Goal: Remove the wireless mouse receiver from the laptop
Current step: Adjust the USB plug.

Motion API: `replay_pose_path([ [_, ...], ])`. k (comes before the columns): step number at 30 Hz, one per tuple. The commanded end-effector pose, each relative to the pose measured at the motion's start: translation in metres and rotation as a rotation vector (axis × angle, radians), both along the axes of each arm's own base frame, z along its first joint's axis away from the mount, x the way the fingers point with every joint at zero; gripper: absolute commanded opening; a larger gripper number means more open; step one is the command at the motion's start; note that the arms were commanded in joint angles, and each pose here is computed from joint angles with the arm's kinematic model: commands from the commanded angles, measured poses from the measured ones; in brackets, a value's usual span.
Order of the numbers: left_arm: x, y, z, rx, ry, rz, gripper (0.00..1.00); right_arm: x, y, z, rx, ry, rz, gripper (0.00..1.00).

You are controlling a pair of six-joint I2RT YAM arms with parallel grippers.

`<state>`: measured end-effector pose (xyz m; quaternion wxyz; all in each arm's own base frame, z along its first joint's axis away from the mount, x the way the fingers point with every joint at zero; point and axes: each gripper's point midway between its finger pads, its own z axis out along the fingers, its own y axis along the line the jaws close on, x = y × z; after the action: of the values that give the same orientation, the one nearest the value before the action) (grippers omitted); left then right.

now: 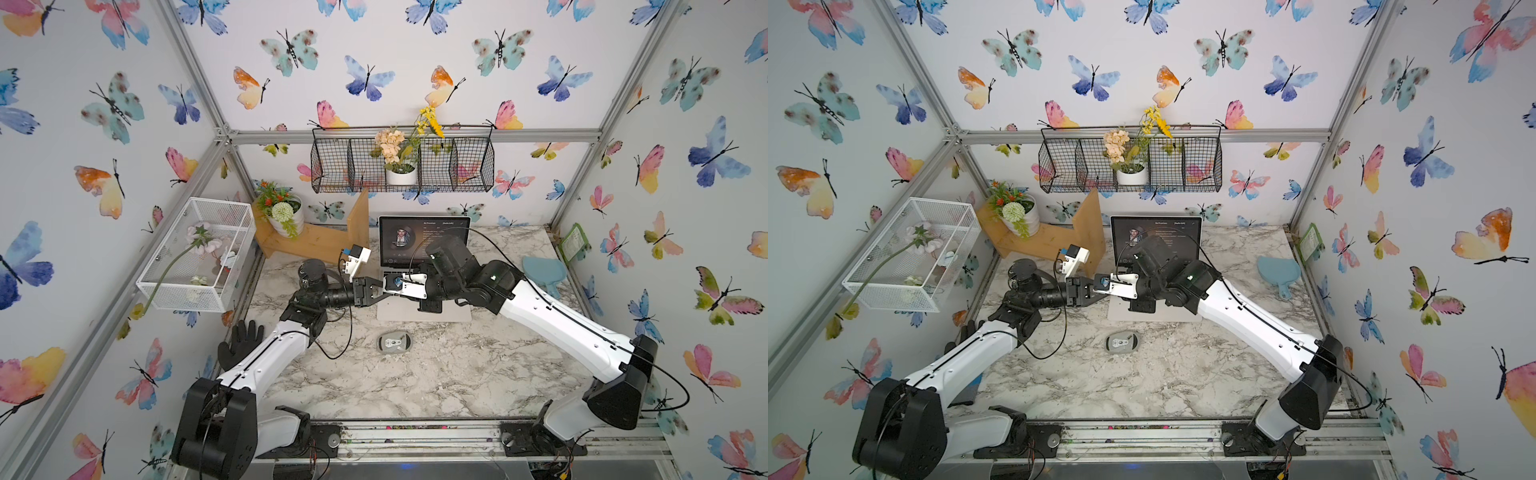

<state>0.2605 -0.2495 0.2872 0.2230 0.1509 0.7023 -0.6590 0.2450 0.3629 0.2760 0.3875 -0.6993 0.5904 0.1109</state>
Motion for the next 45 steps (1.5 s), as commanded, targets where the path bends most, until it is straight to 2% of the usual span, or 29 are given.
replay_pose_path([
  [1,-0.001,-0.003,0.006,0.003,-0.039,-0.020,0.32,0.000,0.003,0.009,0.018,0.001,-0.016,0.02],
  [19,-0.004,-0.010,0.004,0.018,-0.051,-0.040,0.17,0.004,0.004,0.009,0.014,0.006,-0.039,0.02],
  [37,0.000,-0.011,0.001,0.027,-0.044,-0.032,0.03,0.006,0.020,-0.003,-0.091,-0.023,-0.104,0.02],
  [43,-0.001,-0.011,0.002,0.026,-0.047,-0.033,0.02,0.007,0.019,0.003,-0.067,-0.032,-0.113,0.02],
  [45,-0.001,-0.010,0.001,0.027,-0.044,-0.033,0.01,0.008,0.019,0.016,-0.021,-0.050,-0.133,0.08],
])
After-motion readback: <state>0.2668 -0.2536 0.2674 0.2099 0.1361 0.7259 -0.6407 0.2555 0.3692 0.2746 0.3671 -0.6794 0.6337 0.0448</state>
